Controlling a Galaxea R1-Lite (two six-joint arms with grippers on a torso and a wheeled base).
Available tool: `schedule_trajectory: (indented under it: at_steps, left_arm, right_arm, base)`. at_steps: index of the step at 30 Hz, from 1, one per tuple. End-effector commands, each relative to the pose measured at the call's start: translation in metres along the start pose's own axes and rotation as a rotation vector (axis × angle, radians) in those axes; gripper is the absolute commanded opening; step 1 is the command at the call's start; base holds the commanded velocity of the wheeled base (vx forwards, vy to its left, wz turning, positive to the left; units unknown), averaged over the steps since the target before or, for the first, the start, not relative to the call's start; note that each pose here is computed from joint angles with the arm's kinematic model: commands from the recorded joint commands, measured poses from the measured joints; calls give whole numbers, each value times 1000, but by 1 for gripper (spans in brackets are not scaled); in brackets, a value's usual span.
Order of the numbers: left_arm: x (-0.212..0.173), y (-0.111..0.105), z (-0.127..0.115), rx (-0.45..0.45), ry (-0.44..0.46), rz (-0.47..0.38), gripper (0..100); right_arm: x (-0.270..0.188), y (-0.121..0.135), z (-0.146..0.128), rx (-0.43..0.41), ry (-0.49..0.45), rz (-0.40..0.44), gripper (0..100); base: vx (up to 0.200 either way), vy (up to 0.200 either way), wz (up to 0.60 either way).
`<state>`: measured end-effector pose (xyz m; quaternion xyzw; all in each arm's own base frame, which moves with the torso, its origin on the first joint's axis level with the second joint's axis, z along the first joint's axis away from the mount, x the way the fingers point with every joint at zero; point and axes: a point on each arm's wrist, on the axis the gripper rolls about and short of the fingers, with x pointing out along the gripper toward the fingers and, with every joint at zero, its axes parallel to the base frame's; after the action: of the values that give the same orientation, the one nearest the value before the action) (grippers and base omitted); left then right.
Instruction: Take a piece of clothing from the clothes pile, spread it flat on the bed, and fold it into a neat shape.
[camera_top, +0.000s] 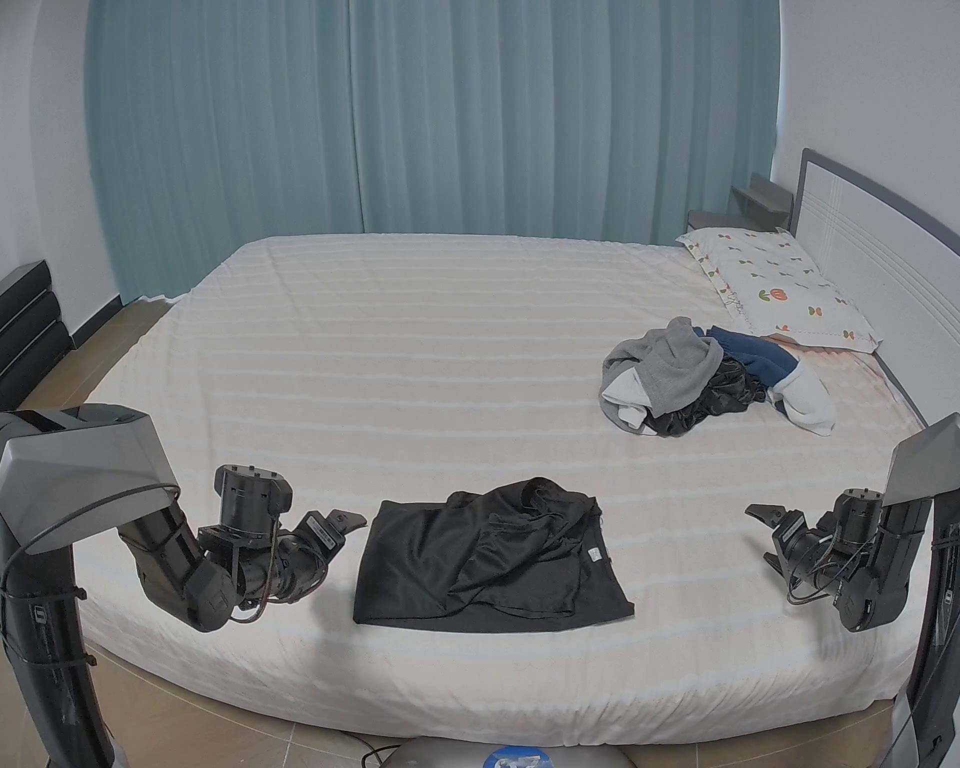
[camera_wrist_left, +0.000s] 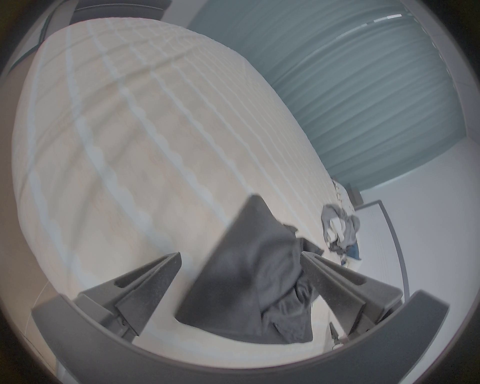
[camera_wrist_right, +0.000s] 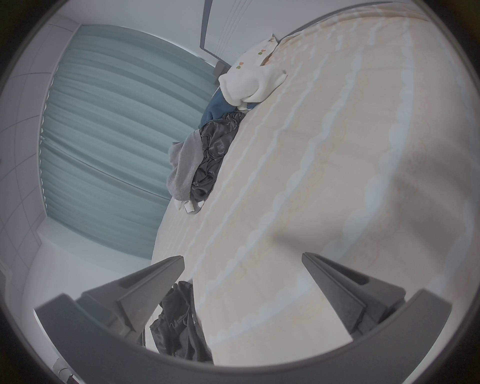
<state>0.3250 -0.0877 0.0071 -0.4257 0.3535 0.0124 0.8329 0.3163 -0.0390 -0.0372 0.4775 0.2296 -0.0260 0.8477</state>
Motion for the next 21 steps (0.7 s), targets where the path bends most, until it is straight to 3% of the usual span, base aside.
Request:
schedule_trajectory:
  at_steps: [1,7,8,13,17,21]
  left_arm:
    - [5,4,16,-60,-19,-12,100]
    - [8,7,26,-118,-36,-20,100]
    - [12,10,26,-121,-39,-10,100]
    - [14,10,25,-117,-38,-7,100]
    - [17,11,20,-97,-29,3,100]
    - [19,12,18,-79,-34,14,100]
  right_arm:
    - [-6,29,-15,-46,11,39,100]
    - [-4,62,-43,-110,27,76,100]
    - [-1,71,-56,-142,47,74,100]
    - [-2,103,-70,-285,66,89,100]
    - [3,128,-83,-350,83,70,100]
    - [14,153,-93,-437,92,46,100]
  base:
    - [0,200,0]
    - [0,200,0]
    - [0,200,0]
    - [0,200,0]
    - [0,200,0]
    - [0,0,0]
